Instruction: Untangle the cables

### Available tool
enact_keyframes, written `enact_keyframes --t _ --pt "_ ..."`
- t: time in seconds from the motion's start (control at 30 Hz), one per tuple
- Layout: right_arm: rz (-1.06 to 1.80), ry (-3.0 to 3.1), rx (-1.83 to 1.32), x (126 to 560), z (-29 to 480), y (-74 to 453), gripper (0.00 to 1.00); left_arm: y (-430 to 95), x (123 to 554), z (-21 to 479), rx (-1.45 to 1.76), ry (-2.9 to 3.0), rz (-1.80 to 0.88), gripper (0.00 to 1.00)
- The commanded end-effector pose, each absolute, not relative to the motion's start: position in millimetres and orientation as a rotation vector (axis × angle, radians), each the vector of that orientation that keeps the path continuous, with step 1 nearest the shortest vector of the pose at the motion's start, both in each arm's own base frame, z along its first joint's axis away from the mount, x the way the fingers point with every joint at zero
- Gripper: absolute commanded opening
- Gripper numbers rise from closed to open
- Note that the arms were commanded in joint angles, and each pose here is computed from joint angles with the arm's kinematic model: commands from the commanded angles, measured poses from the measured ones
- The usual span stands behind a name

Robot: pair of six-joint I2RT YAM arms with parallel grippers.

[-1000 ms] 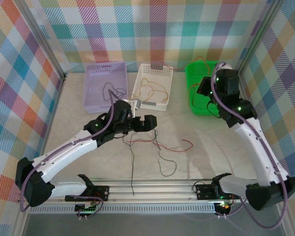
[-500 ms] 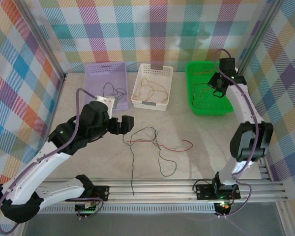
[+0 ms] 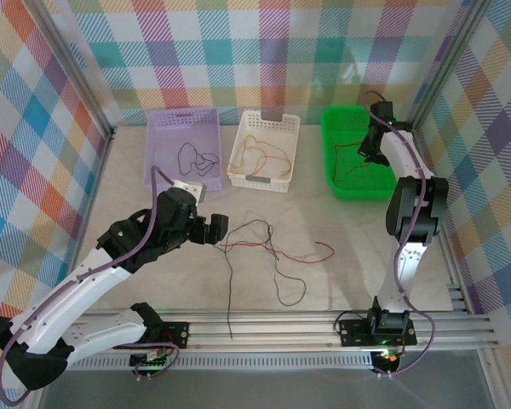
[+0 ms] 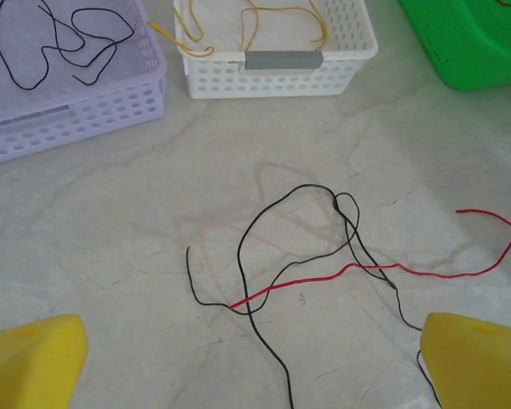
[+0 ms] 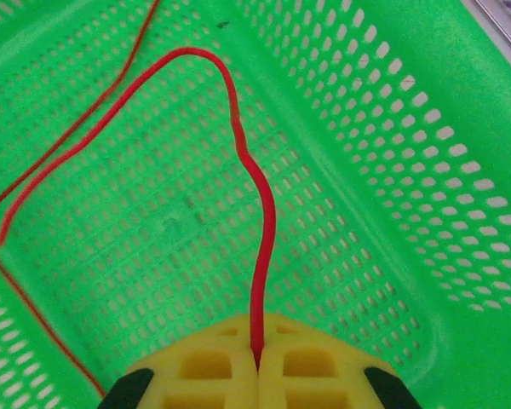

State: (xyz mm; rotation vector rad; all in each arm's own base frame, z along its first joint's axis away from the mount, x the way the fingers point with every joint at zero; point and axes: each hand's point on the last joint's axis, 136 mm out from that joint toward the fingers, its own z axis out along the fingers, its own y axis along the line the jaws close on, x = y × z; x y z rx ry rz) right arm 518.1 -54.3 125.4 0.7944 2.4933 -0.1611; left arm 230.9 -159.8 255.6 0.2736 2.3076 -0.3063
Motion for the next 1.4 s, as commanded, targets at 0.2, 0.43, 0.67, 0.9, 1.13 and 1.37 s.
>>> enact_keyframes --t 0.2,0.43,0.67,0.9,1.13,1.37 --pt "-0.15 2.468 0.778 508.6 153.4 -57.0 0.16 -158.9 236.9 250.6 0.278 2.301 -0.285 1.0" --pt "-0.068 2.399 0.748 496.0 201.0 -48.9 0.4 -159.0 237.3 248.1 0.274 2.309 -0.297 1.0" --pt "0.308 2.375 0.453 439.2 247.8 49.8 0.57 -159.2 238.3 245.4 0.254 2.34 -0.305 1.0" --pt "0.641 2.506 0.069 335.5 204.4 164.4 0.61 -150.1 231.1 248.5 0.136 2.444 -0.279 0.99" --pt "0.864 2.626 -0.279 236.7 154.9 234.0 0.62 -160.9 210.3 179.6 -0.01 2.642 -0.376 0.96" --pt "0.933 2.702 -0.415 184.5 115.9 258.1 0.62 -169.3 199.3 97.3 -0.084 2.8 -0.337 0.92"
